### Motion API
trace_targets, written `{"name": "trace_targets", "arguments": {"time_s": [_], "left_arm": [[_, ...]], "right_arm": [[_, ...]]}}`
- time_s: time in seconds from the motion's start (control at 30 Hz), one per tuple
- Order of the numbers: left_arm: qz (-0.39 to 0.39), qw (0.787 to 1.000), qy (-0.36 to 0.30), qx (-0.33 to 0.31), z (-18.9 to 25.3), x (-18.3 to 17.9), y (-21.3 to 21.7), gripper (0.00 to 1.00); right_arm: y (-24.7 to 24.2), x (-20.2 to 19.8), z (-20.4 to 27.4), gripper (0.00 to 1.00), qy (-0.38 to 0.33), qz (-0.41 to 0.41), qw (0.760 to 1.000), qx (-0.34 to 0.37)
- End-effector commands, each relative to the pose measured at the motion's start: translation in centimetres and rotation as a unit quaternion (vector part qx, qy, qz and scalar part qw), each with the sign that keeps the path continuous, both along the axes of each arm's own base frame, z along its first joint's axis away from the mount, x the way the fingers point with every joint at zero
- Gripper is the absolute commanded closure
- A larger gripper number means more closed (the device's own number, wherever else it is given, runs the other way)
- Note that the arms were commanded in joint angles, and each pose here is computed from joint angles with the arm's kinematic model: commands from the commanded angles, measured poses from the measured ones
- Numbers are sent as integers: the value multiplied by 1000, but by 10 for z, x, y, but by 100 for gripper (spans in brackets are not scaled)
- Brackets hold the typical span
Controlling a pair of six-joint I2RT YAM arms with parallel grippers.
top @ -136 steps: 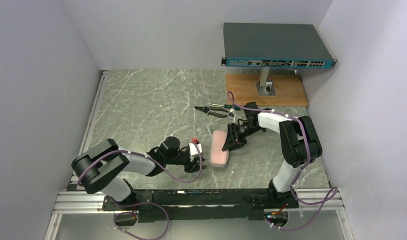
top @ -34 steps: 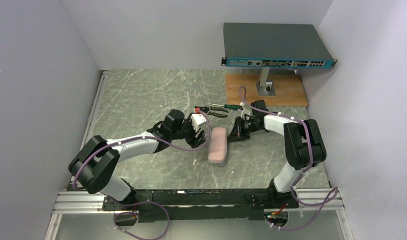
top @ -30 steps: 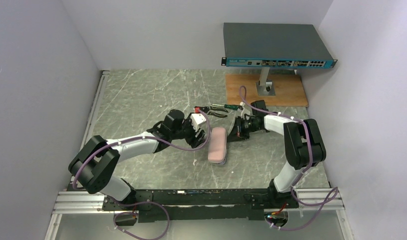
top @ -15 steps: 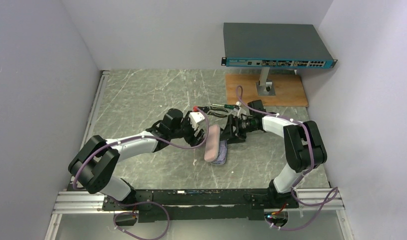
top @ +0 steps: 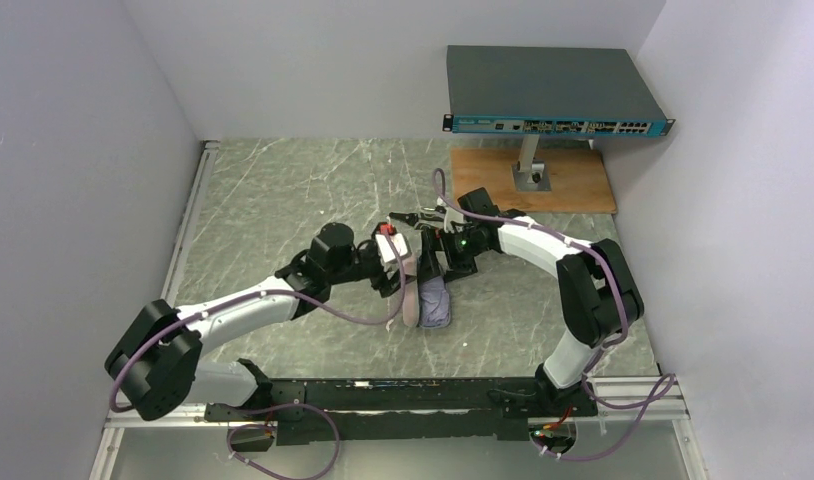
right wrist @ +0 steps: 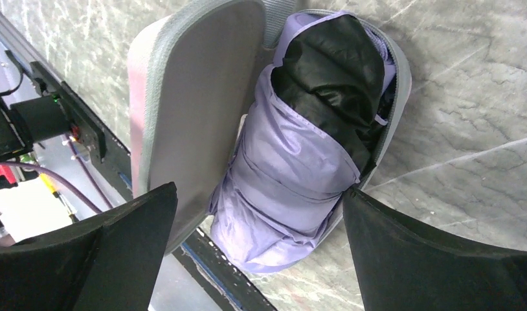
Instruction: Open the umbrella
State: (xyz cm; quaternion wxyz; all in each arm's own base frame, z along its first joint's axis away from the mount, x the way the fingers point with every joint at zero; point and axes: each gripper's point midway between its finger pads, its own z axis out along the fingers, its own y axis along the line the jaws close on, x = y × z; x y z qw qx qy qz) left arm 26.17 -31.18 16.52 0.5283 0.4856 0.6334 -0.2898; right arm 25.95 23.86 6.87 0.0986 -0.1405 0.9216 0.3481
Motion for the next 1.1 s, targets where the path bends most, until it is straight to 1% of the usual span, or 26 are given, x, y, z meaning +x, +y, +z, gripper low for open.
{"name": "trace_targets", "arguments": {"time_s": [0.0, 0.13, 0.27, 0.47, 0.57, 0.63, 0.73, 0.83, 0.93, 0.97, 1.0, 1.07], "left_arm": [[-82, 994, -72, -18, 23, -27, -23, 28], [-92, 993, -70, -5, 12, -33, -29, 37], [-113, 990, -82, 19, -5, -41, -26, 46], [-132, 986, -94, 41, -19, -49, -26, 49], [-139, 984, -104, 43, -20, -52, -30, 49], [-147, 982, -111, 41, -14, -55, -37, 49], [-170, 977, -123, 44, -7, -63, -51, 49], [-173, 975, -125, 56, -13, -64, -55, 50], [-155, 978, -110, 89, -28, -59, -47, 52], [-152, 978, -104, 102, -37, -59, -40, 52], [-147, 978, -100, 110, -43, -59, -33, 52], [-140, 979, -85, 124, -53, -59, -19, 53]], "right_arm": [[-4, 7, -6, 0, 3, -8, 1000, -30], [-6, 5, -14, 0, 10, -6, 999, -41], [-9, 5, -19, 2, 10, -10, 999, -49], [-8, 7, -24, 7, 12, -11, 998, -57], [-10, 7, -30, 13, 12, -10, 997, -71], [-12, 7, -32, 24, 10, -10, 997, -77], [-12, 6, -33, 44, 10, -7, 997, -77], [-11, 6, -30, 63, 8, -1, 997, -72], [-12, 5, -22, 86, -2, 9, 998, -69], [-13, 5, -19, 97, -7, 14, 998, -65], [-14, 6, -15, 100, -11, 16, 998, -62], [-18, 7, -4, 100, -20, 20, 999, -47]]}}
